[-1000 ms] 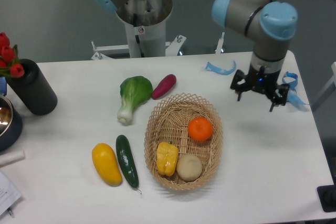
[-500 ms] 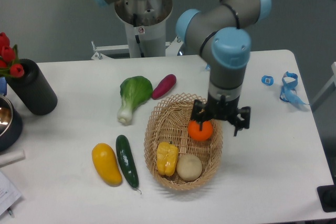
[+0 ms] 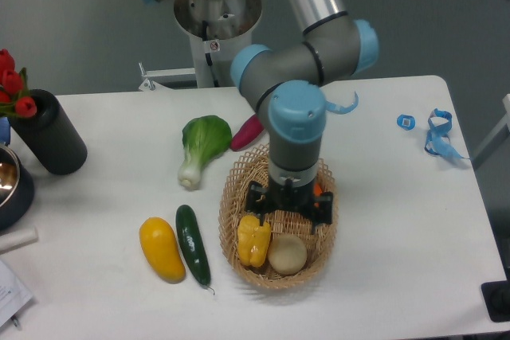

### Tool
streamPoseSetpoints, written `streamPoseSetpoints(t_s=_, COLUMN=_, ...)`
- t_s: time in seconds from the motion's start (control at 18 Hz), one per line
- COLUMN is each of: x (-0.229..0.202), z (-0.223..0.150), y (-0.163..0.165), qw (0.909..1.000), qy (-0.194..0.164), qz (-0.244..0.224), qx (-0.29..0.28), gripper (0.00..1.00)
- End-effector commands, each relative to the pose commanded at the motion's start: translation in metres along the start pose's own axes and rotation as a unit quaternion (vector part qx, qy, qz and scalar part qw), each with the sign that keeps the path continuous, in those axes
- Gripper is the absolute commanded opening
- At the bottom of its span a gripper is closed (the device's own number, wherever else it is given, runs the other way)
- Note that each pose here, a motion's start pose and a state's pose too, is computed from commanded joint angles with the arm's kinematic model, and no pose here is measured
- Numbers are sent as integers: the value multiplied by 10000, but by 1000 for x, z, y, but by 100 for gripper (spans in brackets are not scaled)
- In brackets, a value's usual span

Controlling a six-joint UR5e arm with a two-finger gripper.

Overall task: Pick up the yellow pepper from the basket
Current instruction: 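Lower the gripper into the basket over the yellow bell pepper, then close the gripper fingers around the yellow bell pepper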

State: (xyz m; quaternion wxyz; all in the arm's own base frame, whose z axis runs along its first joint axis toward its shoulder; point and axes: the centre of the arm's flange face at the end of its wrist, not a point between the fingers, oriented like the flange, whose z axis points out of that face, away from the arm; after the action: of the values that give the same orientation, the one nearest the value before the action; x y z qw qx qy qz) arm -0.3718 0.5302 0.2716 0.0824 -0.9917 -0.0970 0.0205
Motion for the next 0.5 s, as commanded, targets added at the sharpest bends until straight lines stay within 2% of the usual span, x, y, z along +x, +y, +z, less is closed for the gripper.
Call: streamPoseSetpoints(t_s=0.5, x=-4, z=17, y=-25, qw=10000, qy=-29, qz=77, qx=-12, gripper=100)
